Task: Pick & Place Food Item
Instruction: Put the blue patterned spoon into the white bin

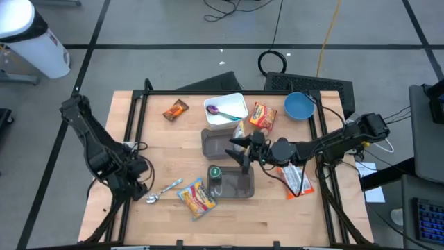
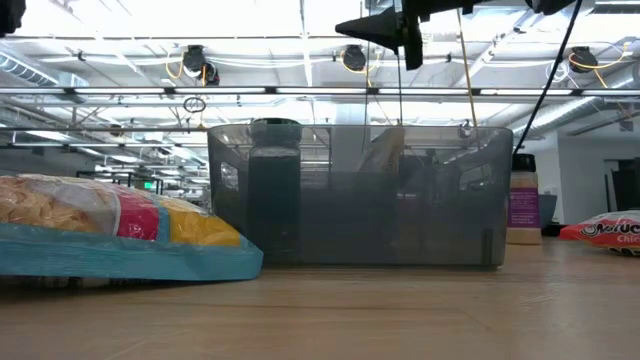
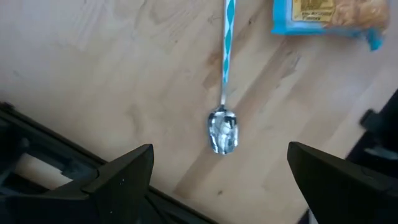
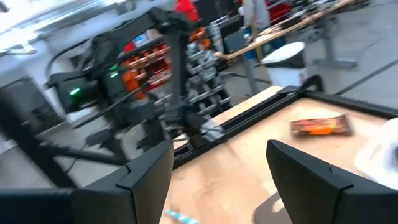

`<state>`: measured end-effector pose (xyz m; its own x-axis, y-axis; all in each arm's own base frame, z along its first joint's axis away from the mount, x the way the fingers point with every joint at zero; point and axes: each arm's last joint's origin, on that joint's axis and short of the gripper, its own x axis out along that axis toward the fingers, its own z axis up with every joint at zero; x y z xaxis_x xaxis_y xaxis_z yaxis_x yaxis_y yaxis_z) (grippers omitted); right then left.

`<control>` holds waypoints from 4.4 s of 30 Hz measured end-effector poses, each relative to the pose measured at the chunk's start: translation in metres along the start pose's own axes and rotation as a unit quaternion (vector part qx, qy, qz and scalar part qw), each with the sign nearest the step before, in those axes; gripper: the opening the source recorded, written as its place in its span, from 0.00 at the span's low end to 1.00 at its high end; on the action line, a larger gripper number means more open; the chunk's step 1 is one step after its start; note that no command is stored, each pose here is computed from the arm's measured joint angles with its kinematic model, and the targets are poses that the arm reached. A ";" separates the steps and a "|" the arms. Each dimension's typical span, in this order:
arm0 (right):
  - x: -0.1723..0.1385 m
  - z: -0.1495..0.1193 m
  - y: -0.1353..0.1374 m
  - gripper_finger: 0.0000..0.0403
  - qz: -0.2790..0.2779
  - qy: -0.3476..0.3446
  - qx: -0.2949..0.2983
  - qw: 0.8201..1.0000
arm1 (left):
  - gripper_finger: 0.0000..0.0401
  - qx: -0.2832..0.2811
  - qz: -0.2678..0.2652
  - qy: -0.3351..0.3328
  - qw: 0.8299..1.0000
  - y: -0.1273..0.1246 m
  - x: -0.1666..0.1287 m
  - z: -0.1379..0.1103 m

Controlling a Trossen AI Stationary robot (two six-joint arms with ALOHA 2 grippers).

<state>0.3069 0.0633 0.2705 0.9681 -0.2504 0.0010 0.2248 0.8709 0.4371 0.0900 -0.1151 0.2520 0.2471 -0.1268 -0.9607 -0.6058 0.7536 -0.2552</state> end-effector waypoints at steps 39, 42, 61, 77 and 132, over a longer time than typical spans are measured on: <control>-0.017 -0.004 0.027 0.63 0.191 0.080 -0.006 0.978 | 0.38 -0.139 -0.010 0.041 0.989 -0.064 0.067 0.007; -0.017 -0.004 0.027 0.63 0.190 0.080 -0.006 0.979 | 0.43 -0.116 0.009 0.042 0.992 -0.060 0.067 0.011; -0.007 0.003 0.013 0.63 0.160 0.067 0.007 0.985 | 0.64 0.050 0.063 0.031 0.996 -0.044 0.071 0.033; -0.005 0.005 0.008 0.63 0.141 0.058 0.007 0.988 | 0.48 0.033 0.023 0.052 0.998 -0.027 0.106 0.025; -0.002 0.007 0.003 0.63 0.111 0.043 0.008 0.993 | 0.21 0.040 0.045 0.075 0.995 -0.017 0.132 0.021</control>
<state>0.3045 0.0634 0.2782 0.9997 -0.0146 0.0218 0.0033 0.8939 0.4482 0.1488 -0.1308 0.1318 0.0759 -0.1473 -0.9862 -0.5570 0.8141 -0.1644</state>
